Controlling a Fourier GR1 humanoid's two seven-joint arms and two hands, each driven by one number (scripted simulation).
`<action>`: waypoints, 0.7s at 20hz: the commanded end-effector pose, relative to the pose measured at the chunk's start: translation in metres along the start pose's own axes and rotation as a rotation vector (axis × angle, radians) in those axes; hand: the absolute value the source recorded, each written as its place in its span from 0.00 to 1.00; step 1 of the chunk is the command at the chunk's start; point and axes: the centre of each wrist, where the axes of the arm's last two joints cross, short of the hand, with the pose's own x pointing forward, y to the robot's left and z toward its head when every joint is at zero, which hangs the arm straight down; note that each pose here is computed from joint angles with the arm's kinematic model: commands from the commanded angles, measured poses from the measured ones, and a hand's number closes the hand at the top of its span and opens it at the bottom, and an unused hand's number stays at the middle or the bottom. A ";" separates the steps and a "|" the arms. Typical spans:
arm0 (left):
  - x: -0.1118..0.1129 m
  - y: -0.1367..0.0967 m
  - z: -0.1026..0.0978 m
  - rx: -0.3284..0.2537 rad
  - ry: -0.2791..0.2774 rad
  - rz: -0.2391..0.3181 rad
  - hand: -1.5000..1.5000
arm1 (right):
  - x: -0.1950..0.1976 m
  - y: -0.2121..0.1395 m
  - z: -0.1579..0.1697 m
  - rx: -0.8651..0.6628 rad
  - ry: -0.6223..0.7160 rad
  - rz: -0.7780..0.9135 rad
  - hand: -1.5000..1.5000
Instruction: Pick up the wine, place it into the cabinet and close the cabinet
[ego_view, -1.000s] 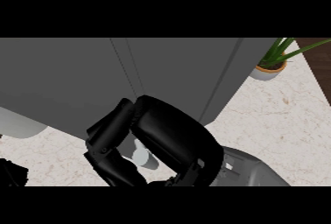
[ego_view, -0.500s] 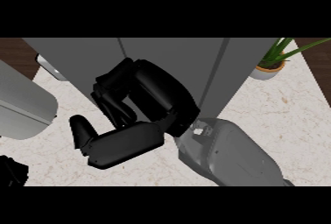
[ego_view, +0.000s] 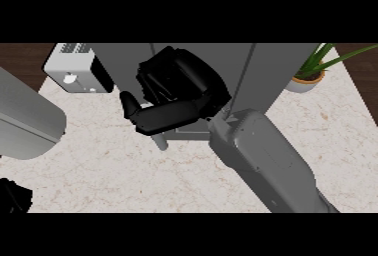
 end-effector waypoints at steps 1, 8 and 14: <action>-0.011 0.001 0.002 0.015 -0.009 -0.004 1.00 | 0.005 -0.048 0.004 -0.101 0.012 0.000 1.00; -0.004 0.000 0.005 -0.009 -0.007 -0.009 1.00 | -0.018 -0.080 0.001 -0.129 0.016 0.056 1.00; -0.003 -0.004 -0.002 -0.021 -0.011 -0.003 1.00 | -0.010 -0.096 0.004 -0.132 0.016 0.062 1.00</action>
